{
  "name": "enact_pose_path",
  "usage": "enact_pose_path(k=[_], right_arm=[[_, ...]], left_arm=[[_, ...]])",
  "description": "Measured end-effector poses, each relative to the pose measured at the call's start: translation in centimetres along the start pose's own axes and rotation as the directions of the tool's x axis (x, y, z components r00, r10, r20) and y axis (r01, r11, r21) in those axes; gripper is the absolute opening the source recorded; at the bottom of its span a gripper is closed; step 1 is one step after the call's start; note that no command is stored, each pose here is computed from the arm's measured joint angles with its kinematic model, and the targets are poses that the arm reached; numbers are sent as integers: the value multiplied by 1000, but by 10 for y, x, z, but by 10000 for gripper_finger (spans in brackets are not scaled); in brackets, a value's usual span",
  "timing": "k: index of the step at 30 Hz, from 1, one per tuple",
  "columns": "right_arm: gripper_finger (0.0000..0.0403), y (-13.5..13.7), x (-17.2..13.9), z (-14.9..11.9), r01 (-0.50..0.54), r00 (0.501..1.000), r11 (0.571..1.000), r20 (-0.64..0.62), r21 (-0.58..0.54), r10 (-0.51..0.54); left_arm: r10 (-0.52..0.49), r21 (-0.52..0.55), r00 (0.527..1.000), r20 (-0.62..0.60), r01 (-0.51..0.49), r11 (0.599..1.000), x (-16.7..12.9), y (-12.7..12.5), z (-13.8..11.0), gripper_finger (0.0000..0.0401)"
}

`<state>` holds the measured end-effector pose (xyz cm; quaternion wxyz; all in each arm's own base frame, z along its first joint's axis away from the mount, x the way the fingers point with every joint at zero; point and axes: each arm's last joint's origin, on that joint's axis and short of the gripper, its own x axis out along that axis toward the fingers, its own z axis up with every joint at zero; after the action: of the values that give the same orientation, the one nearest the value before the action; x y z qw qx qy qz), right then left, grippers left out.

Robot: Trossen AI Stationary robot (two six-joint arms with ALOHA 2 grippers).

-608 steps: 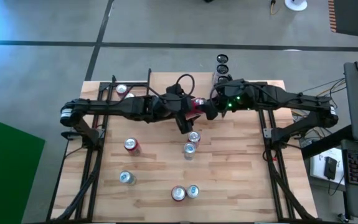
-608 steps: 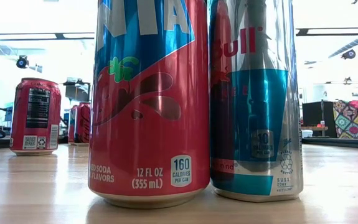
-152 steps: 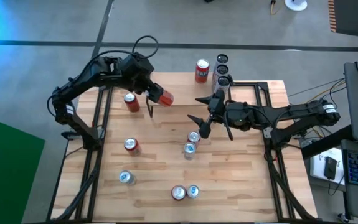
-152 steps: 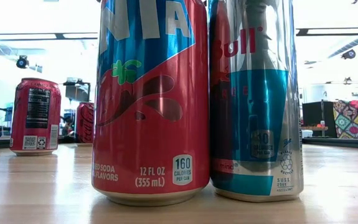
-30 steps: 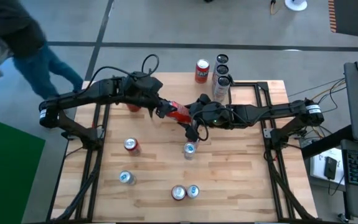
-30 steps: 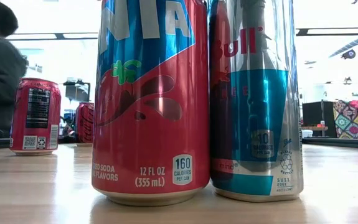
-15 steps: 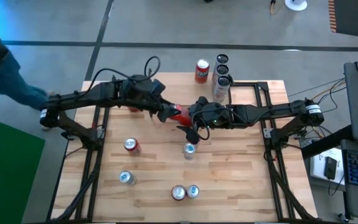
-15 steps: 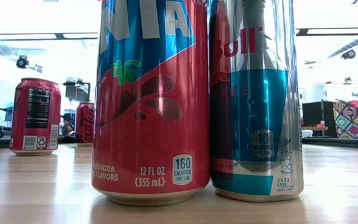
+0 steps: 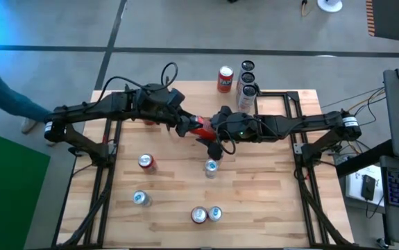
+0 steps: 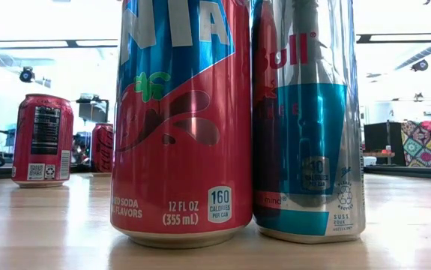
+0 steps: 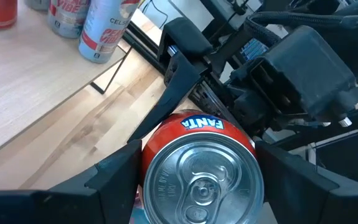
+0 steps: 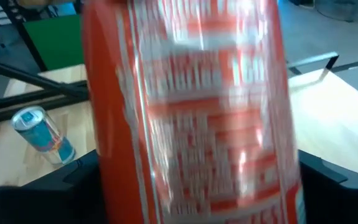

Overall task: Place canned beverage on shelf
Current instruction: Put the top red soda can aligned with the other red soda can on the shelf

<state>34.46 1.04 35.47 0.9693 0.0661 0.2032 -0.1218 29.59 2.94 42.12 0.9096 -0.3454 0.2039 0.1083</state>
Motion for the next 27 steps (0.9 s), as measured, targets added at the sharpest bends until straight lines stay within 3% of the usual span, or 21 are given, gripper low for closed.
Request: enact_pose_path(k=[10, 18, 27], right_arm=[[329, 0, -3, 4, -2, 1000, 1000, -8, 2, 2], [366, 1, -3, 4, -29, 1000, 1000, -8, 6, 29], [368, -2, -5, 5, 17, 1000, 1000, -6, -8, -17]], left_arm=[[-6, 4, 1000, 4, 6, 1000, 0, -1, 0, 269], [-11, 8, 1000, 1, 11, 1000, 0, -2, -1, 269], [-10, 4, 1000, -1, 10, 1000, 0, -2, -1, 269]])
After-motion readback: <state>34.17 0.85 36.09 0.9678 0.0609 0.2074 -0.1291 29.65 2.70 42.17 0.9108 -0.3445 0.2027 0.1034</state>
